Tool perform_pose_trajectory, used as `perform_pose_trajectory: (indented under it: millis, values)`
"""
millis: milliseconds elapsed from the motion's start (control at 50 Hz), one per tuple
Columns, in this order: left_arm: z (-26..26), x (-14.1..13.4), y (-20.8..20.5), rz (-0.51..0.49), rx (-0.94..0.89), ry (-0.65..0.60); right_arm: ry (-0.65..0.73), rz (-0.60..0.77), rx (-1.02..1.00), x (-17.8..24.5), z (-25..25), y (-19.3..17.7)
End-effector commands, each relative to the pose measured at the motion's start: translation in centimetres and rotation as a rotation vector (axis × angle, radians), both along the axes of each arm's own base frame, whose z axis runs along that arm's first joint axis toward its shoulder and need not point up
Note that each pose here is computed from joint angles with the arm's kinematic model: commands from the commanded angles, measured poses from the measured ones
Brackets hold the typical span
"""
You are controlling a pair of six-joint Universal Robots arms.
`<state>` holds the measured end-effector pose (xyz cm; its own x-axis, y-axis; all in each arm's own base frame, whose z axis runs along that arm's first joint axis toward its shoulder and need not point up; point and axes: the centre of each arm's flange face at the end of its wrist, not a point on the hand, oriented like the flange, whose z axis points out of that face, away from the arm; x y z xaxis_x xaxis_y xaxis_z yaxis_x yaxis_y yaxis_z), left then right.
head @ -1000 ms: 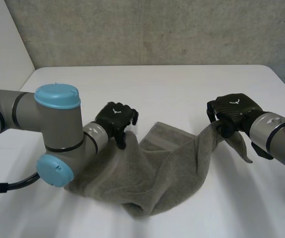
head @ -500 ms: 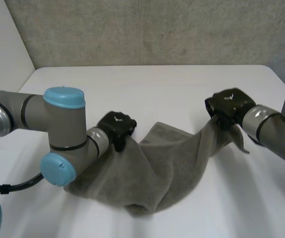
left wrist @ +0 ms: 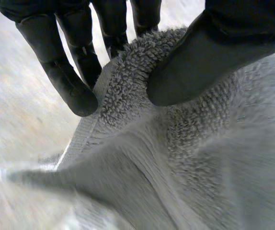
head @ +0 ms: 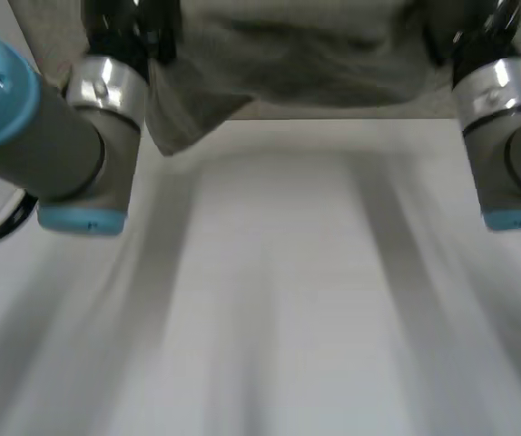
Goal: Fold the towel.
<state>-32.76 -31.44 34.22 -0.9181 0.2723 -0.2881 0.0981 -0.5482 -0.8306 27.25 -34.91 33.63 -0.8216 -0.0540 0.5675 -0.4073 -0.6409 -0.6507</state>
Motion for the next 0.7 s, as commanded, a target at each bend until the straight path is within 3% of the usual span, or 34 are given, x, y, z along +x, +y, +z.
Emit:
perform_pose_trajectory:
  millis: [20,100,140,300,600,700]
  values:
    - [-10.1,0.8,1.3,0.001,0.297,-0.194,0.168,0.032,0.426,0.1,-8.2,1.4]
    - [-13.6,1.5,2.5,0.003,0.400,-0.276,0.218,0.034,0.575,-0.4,-10.8,2.5]
    - [-16.5,2.3,3.9,0.010,0.479,-0.377,0.259,0.040,0.714,-1.0,-13.5,3.7]
    - [-20.5,3.5,7.2,0.005,0.541,-0.589,0.328,0.023,0.917,-2.1,-18.7,6.2]
    - [-20.4,3.9,7.7,0.009,0.545,-0.600,0.319,0.003,0.960,-2.7,-19.6,7.2]
    - [-20.4,4.0,7.6,0.012,0.546,-0.599,0.221,-0.009,0.982,-3.3,-18.5,7.0]
